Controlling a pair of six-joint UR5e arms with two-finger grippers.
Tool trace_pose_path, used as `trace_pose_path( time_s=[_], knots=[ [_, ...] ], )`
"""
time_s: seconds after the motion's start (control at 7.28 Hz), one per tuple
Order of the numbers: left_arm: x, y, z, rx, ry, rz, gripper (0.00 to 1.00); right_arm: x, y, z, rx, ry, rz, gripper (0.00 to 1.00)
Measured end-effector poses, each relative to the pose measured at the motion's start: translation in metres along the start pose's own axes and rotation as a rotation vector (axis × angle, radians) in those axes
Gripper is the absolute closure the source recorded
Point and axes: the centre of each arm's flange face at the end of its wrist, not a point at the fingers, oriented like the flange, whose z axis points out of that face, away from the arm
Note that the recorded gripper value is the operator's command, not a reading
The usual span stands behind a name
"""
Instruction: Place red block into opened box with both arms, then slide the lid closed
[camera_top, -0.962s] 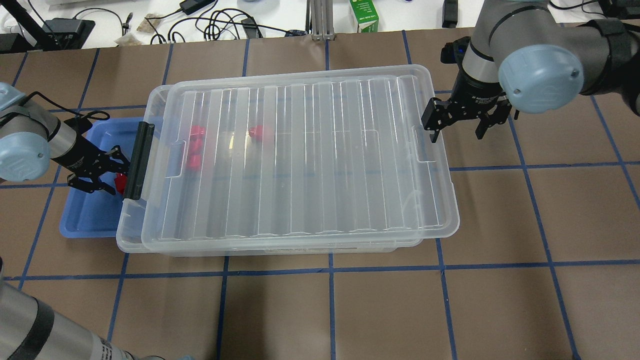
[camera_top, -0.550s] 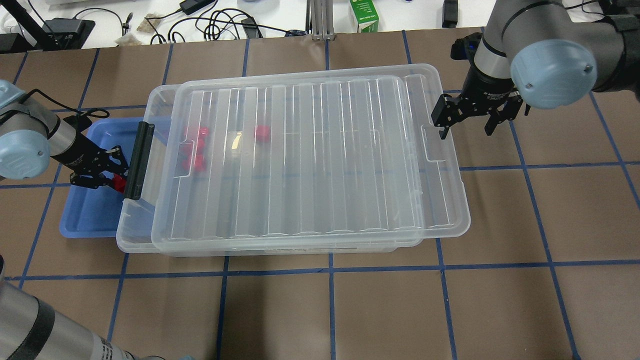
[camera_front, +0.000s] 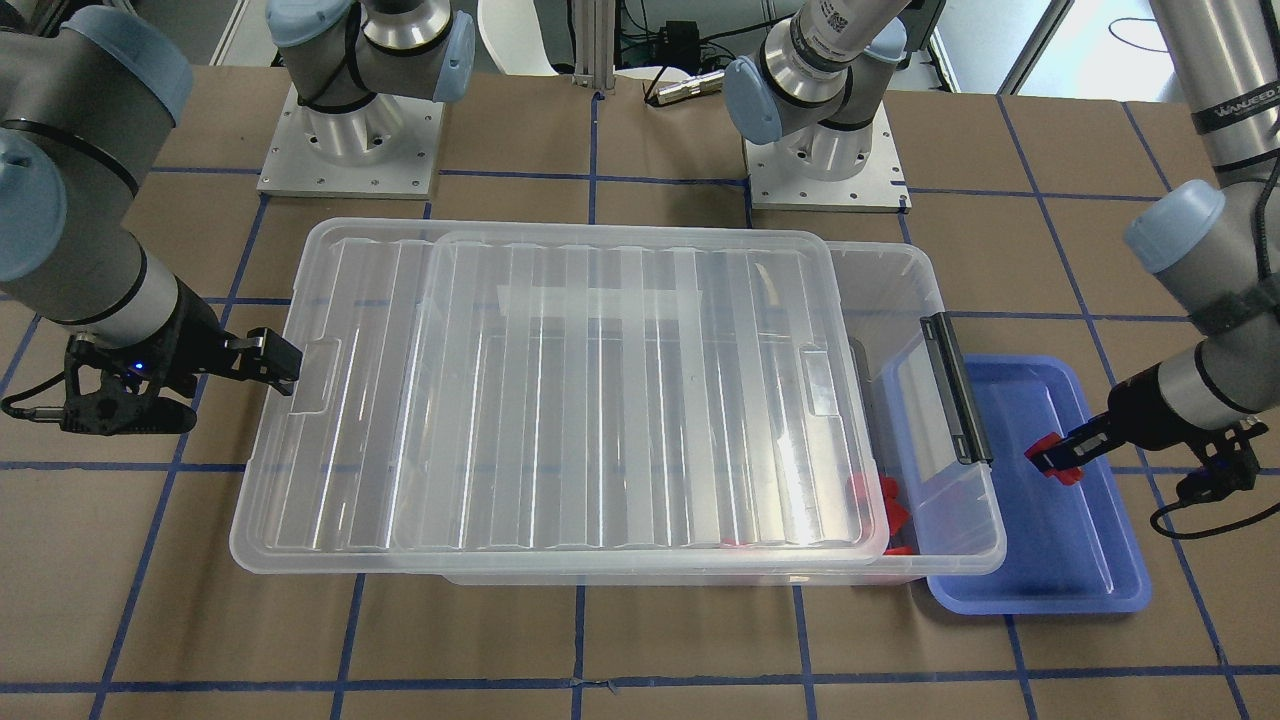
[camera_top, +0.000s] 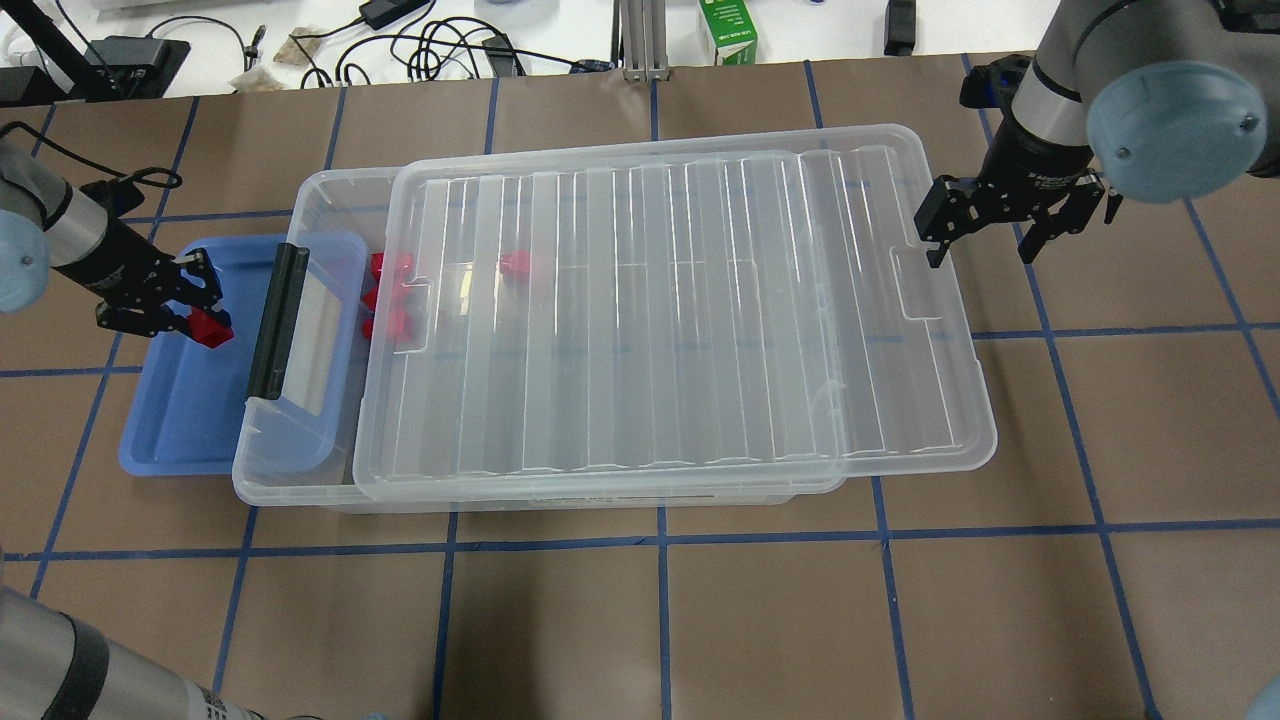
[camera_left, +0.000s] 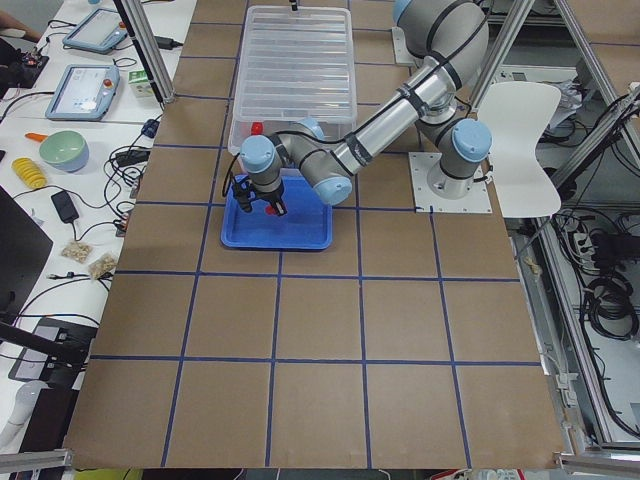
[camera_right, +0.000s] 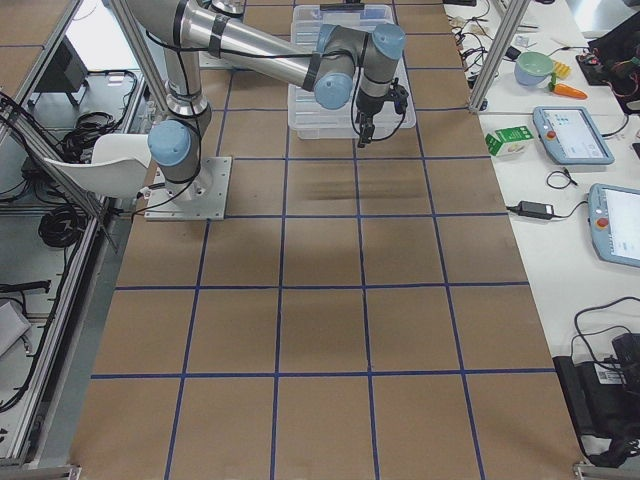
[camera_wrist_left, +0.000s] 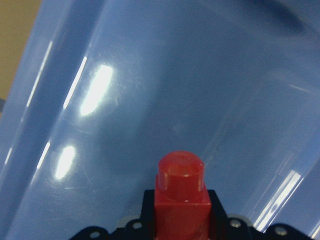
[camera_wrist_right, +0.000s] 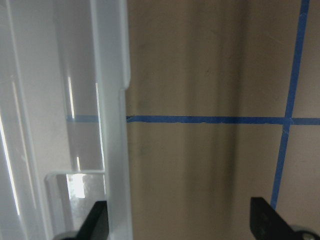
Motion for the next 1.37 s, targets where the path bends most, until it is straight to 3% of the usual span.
trace_pose_path(
  time_s=[0.41, 0.69, 0.96, 1.37],
  knots=[
    [0.037, 0.010, -0.098, -0.009, -0.017, 0.056, 0.97, 0.034, 0.000, -0.002, 0.004, -0.002, -0.031, 0.00],
    [0.113, 0.046, -0.130, 0.020, -0.102, 0.199, 0.97, 0.053, 0.000, -0.004, 0.008, -0.004, -0.039, 0.00],
    [0.173, 0.082, -0.120, 0.008, -0.134, 0.318, 0.97, 0.062, 0.002, -0.004, 0.001, 0.015, -0.038, 0.00],
    [0.215, 0.123, -0.065, -0.058, -0.150, 0.415, 0.97, 0.065, 0.002, -0.003, -0.002, 0.024, -0.070, 0.00]
  ],
)
